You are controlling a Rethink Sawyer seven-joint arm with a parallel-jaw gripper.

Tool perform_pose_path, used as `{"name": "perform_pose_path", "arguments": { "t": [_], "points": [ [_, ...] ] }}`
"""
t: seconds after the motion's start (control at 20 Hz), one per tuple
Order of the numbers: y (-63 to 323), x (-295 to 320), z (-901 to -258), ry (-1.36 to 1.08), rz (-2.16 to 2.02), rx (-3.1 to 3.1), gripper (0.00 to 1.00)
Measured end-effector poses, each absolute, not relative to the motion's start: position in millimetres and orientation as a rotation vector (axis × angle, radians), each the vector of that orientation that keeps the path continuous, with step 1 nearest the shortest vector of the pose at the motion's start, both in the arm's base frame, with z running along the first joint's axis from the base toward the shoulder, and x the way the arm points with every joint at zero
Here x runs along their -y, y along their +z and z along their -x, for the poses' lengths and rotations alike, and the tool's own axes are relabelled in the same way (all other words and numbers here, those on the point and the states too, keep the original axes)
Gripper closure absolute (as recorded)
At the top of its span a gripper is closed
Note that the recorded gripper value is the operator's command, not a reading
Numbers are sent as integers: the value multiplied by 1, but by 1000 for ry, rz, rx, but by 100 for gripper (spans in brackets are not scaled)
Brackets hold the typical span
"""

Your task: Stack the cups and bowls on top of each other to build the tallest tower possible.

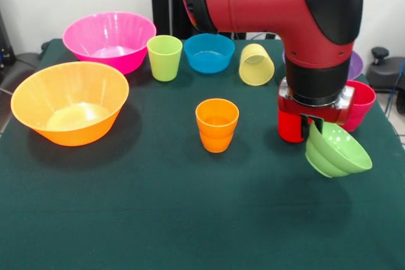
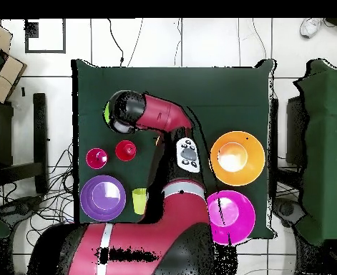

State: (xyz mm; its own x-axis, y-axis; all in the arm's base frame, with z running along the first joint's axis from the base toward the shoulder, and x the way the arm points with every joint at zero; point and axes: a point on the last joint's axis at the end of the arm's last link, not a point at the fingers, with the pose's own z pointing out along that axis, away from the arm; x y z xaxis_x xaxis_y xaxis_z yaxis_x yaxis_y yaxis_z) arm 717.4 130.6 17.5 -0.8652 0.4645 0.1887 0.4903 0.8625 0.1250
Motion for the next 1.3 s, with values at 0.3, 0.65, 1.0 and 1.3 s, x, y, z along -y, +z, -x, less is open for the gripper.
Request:
{"name": "perform_pose_path", "arguments": {
  "t": [0.3, 0.65, 1.0, 1.3],
  "points": [
    [31, -111, -724, -283, 778, 2855, 100],
    [51, -97, -737, -349, 826, 2841, 100],
    [65, -89, -746, -397, 856, 2835, 100],
    [77, -81, -753, -440, 882, 2832, 100]
  ]
}}
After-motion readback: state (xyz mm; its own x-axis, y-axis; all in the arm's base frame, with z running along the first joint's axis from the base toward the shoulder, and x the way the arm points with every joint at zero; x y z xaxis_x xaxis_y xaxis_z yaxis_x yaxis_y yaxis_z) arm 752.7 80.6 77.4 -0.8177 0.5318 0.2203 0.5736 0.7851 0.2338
